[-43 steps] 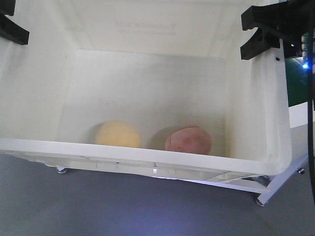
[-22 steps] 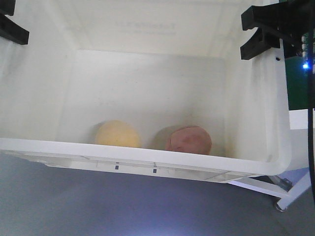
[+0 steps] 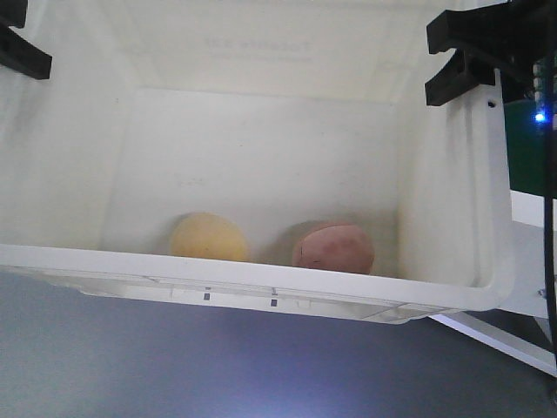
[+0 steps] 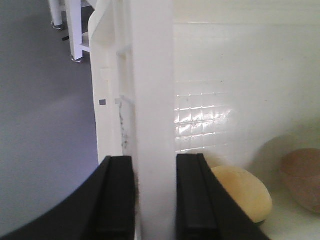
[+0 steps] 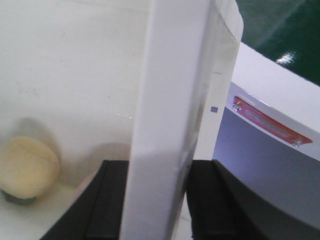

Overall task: Place moving items into box and shelve
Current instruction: 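Keep both grippers clamped on the tote walls while the base turns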

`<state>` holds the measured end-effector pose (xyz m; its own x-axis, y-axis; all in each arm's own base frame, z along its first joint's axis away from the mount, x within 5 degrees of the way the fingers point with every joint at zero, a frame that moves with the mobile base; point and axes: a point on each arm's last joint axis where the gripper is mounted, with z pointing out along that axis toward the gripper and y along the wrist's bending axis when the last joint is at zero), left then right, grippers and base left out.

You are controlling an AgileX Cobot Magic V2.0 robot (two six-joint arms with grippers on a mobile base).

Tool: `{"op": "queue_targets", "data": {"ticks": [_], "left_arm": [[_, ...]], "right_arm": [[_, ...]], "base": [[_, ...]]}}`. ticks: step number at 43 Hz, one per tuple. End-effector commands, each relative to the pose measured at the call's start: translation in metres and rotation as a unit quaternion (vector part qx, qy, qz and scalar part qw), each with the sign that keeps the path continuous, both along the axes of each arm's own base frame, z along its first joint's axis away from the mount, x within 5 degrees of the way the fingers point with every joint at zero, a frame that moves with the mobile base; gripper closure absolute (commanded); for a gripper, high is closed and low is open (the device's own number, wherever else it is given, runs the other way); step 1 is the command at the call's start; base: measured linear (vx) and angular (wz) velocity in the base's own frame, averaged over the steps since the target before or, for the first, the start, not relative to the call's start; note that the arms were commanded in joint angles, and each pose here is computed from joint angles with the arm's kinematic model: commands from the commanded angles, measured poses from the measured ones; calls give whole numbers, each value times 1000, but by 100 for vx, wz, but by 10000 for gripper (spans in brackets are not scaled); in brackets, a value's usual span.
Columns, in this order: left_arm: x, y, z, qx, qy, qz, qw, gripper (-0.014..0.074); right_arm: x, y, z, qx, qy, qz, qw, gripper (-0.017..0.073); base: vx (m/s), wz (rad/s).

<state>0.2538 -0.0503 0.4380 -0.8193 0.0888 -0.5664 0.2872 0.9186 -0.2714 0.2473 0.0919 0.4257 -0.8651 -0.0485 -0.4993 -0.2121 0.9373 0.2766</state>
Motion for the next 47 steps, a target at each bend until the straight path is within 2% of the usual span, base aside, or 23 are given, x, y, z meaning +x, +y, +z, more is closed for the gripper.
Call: {"op": "queue_targets", "data": {"ticks": [1, 47], "left_arm": [[-14, -12, 31, -81, -67, -17, 994, 594], [-14, -12, 31, -81, -67, -17, 994, 594]], "right_arm": [[-14, 8, 34, 84, -78, 22, 993, 559], [-14, 8, 34, 84, -78, 22, 993, 559]], "base": [[-12, 45], [-10, 49]]}}
